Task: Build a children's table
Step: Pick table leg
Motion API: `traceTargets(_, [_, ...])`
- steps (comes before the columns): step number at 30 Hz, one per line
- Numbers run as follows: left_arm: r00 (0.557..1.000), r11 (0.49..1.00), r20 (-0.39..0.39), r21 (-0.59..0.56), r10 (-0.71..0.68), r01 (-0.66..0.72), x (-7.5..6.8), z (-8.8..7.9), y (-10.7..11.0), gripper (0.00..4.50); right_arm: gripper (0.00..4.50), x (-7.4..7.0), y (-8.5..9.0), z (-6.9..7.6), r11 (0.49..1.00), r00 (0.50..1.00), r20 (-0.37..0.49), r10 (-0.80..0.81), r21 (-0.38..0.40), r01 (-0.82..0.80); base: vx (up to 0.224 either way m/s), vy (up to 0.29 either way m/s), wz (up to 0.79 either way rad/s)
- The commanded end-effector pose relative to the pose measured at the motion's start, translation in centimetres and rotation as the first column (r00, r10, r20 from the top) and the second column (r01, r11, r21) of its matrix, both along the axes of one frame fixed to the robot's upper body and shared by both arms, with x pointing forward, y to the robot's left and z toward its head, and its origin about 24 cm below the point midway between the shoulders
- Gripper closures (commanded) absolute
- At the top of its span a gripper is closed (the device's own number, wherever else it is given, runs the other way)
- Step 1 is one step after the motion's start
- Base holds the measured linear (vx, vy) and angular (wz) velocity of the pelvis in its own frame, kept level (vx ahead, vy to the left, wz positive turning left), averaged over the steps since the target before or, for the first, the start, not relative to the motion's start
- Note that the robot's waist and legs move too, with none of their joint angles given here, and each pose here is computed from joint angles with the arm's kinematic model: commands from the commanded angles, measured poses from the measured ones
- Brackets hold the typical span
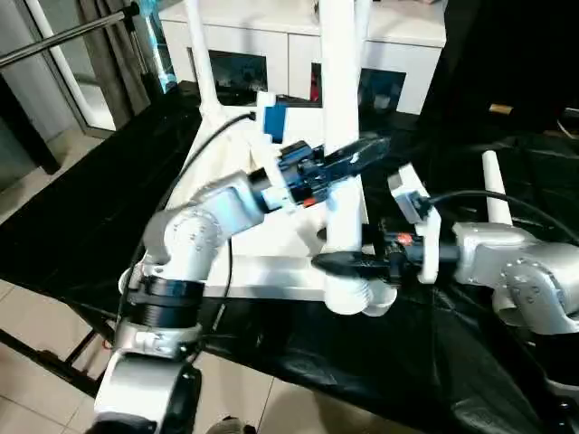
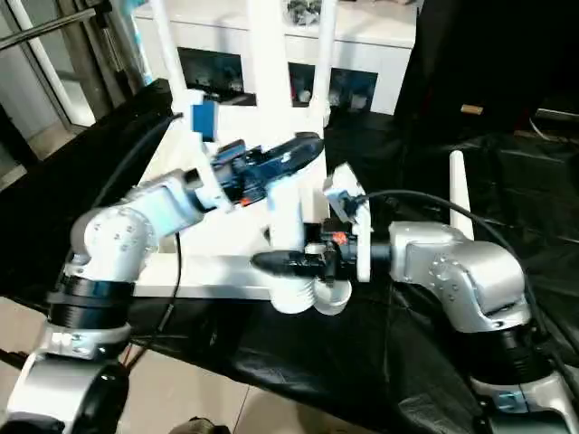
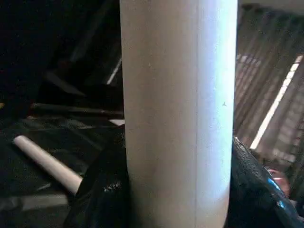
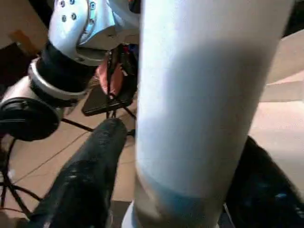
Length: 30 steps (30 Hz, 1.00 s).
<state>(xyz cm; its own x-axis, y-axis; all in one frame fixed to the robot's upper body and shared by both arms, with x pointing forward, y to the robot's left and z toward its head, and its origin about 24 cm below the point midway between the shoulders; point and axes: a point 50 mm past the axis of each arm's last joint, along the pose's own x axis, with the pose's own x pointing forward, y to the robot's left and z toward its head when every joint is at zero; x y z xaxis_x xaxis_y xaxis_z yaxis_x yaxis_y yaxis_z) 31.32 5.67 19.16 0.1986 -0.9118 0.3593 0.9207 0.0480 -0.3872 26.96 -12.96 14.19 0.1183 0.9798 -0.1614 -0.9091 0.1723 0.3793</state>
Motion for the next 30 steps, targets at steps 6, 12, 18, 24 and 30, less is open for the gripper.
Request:
traceTargets(6, [0.998, 0.999, 0.044, -0.023, -0.043, 0.044, -0.3, 1.2, 0.0, 2.66, 2.36, -0.1, 0.6, -0.2, 1.0, 1.0, 0.003, -0.005, -0.004, 0.005, 0.0, 0.0, 0.0])
traceTargets(12, [0.999, 0.999, 0.051, 0.032, -0.004, 0.002, 0.0, 0.5, -0.1, 2.1, 2.57, 0.3, 0.8, -0.3, 0.999, 0.999, 0.018, -0.049, -0.005, 0.05, 0.0, 0.0, 0.0])
traceTargets(18, [0.992, 0.99, 0.032, 0.072, 0.122, -0.125, 0.6, 0.1, -0.1, 1.62, 2.59, 1.0, 1.4, -0.4, 0.99, 0.988, 0.058, -0.143, -0.01, 0.143, 0.0, 0.0, 0.0])
traceTargets(24, [0.92, 0.899, 0.037, 0.199, 0.391, -0.39, 2.2, -0.7, 0.0, 1.51, 2.59, 1.9, 1.9, -0.6, 0.972, 0.968, 0.097, -0.232, -0.024, 0.235, 0.0, 0.0, 0.0])
traceTargets(30, [0.903, 0.887, 0.004, 0.185, 0.43, -0.424, 2.5, -0.7, -0.3, 1.8, 2.59, 2.2, 2.0, -0.5, 0.966, 0.961, 0.108, -0.253, -0.026, 0.257, 0.0, 0.0, 0.0])
